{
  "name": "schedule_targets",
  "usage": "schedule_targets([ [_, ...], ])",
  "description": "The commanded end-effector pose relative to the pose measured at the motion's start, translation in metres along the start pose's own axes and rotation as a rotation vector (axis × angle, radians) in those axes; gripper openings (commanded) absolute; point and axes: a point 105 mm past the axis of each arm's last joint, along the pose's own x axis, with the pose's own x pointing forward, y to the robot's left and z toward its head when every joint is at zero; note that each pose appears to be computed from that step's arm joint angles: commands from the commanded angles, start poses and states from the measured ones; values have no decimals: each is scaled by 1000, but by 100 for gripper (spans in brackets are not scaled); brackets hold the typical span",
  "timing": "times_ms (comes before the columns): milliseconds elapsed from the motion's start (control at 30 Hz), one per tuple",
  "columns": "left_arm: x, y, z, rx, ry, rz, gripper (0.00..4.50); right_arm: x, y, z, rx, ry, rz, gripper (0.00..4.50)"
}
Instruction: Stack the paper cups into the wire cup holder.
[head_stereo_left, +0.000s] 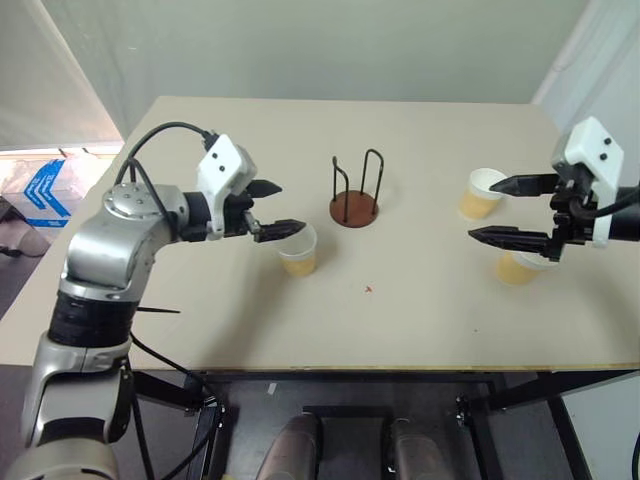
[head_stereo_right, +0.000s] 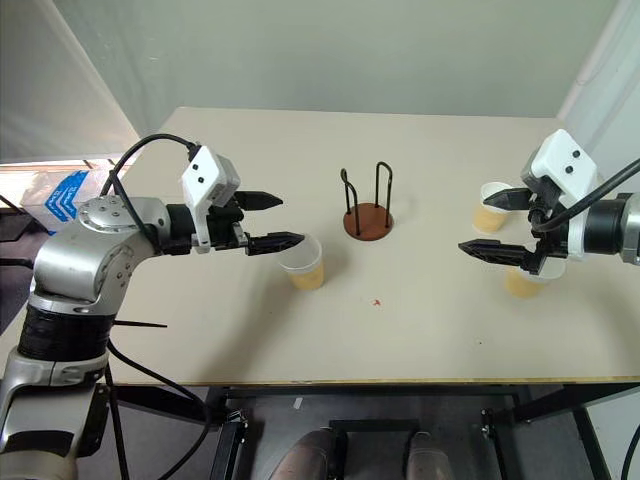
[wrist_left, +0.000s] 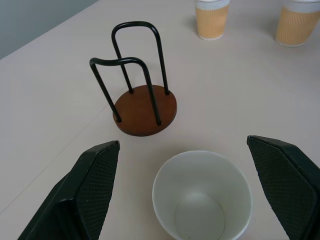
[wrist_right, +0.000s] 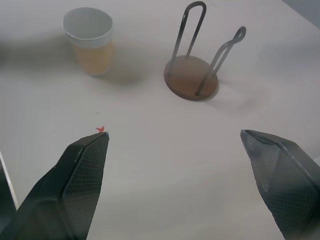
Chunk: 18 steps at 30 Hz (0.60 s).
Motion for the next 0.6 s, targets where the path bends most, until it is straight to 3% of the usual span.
schedule_targets([
  [33,-9,3,12,35,-33,31,447,-4,-2,11,-44,-24,-10,446],
  [600,9,7,10,10,-59,56,447,-5,-2,18,-46,-34,-12,446],
])
